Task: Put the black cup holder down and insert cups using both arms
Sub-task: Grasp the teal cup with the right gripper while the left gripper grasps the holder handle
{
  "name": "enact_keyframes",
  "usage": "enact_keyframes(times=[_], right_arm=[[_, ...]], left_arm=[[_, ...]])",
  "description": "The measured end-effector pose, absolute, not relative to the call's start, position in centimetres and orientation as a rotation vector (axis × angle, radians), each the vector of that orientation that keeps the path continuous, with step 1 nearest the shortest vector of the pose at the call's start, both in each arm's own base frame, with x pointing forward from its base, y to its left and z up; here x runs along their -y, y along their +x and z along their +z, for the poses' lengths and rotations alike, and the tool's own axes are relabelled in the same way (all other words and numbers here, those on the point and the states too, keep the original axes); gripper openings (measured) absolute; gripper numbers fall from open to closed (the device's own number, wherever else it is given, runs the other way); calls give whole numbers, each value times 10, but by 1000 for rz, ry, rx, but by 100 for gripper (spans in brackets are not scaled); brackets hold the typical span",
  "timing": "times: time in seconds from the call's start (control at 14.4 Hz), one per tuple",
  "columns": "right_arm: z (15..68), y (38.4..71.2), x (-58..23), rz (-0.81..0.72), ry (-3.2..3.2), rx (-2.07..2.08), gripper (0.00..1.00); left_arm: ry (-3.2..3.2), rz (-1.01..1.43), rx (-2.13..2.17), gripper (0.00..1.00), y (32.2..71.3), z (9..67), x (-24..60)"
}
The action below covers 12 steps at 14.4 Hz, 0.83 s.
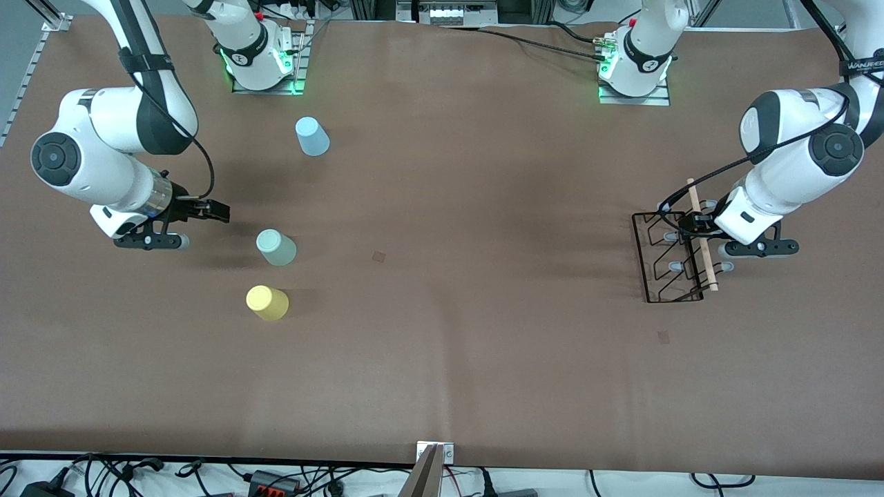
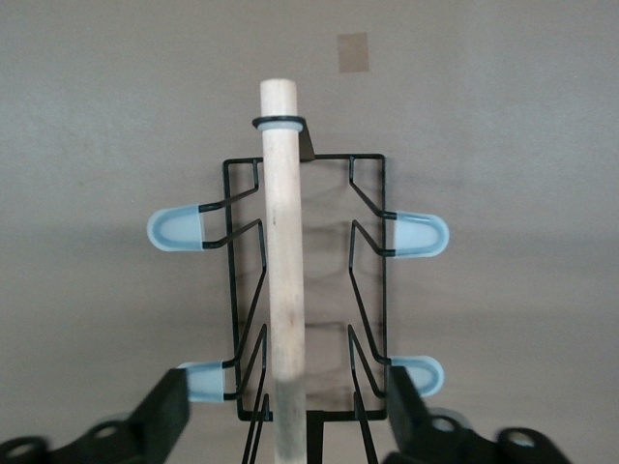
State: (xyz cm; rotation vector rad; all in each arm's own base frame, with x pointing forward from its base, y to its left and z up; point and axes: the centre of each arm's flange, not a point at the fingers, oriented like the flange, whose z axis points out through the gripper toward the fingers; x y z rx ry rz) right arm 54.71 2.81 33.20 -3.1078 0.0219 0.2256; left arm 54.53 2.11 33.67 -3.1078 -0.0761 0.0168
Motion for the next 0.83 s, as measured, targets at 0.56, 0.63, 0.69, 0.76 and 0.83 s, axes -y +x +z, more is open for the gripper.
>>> enact_keyframes(times=[0.56, 0.63, 0.69, 0.76, 0.83], right_arm=[[309, 565, -67, 41, -3099, -71, 100], [299, 568, -72, 14, -3095, -104, 100], [291, 570, -78, -2, -3090, -140, 100], [287, 572, -87, -12, -3085, -173, 100], [287, 574, -95, -21, -3081, -199, 100]], left_arm=[[-3108, 19, 75, 18, 543, 335, -21], [-3108, 22, 76, 17, 543, 335, -21], [-3108, 26, 76, 16, 542, 335, -21], [-3108, 34, 74, 16, 541, 336, -20], [-3107, 43, 72, 16, 541, 338, -19]])
